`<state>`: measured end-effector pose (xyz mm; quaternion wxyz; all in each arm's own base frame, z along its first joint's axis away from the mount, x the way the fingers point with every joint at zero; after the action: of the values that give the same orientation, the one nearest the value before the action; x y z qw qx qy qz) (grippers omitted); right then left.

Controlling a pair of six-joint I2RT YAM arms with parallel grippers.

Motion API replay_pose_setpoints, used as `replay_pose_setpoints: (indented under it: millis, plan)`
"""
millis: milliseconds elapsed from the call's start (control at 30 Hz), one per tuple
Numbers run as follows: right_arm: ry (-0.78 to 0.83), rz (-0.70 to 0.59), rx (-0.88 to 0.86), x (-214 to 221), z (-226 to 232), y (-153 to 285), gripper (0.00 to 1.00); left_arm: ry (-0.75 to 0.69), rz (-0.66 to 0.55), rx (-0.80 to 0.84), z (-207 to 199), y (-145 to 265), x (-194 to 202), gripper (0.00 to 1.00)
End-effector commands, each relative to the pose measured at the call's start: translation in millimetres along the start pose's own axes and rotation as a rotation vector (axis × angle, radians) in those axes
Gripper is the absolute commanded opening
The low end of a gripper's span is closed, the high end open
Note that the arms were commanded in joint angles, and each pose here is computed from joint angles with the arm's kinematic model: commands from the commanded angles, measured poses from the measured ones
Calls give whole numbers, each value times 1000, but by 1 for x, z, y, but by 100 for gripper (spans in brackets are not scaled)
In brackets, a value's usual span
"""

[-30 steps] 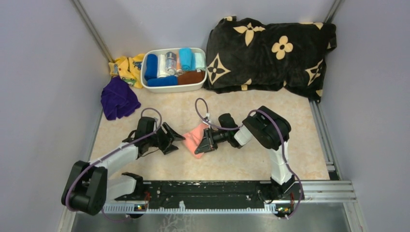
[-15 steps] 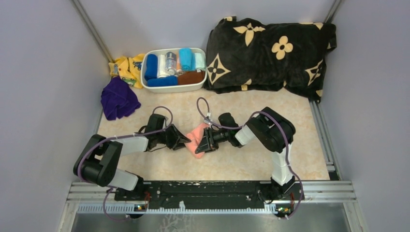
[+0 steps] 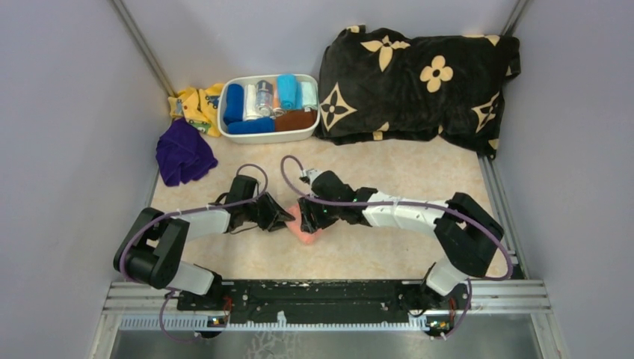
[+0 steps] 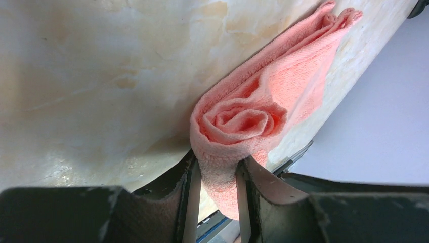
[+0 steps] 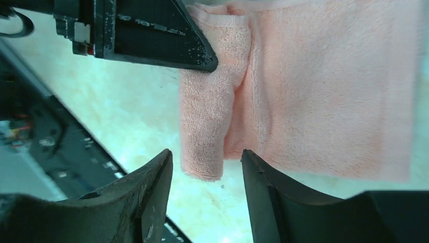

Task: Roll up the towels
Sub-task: Roll the towel at the center of the board.

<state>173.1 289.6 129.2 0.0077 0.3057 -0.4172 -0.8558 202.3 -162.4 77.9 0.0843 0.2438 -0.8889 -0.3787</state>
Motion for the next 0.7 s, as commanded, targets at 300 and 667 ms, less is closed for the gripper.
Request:
replay_pose_setpoints:
  millis: [300, 667]
  plan:
    - [522, -109, 417, 9, 59, -19, 50, 19, -21, -120, 17, -1, 3, 35]
    - [622, 0, 567, 40, 34, -51, 49, 21, -33, -123, 19, 1, 3, 36]
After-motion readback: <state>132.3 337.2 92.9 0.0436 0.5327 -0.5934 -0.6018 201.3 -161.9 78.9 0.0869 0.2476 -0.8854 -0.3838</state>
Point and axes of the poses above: each gripper's point midway between its finger pads, its own y axis back along the fingers, its own z axis along the line the jaws close on, x = y × z, the point moved 8 cm from there along y, back along the fingers, and after that the axes turned 3 degrees about -y, right-handed, at the moved point
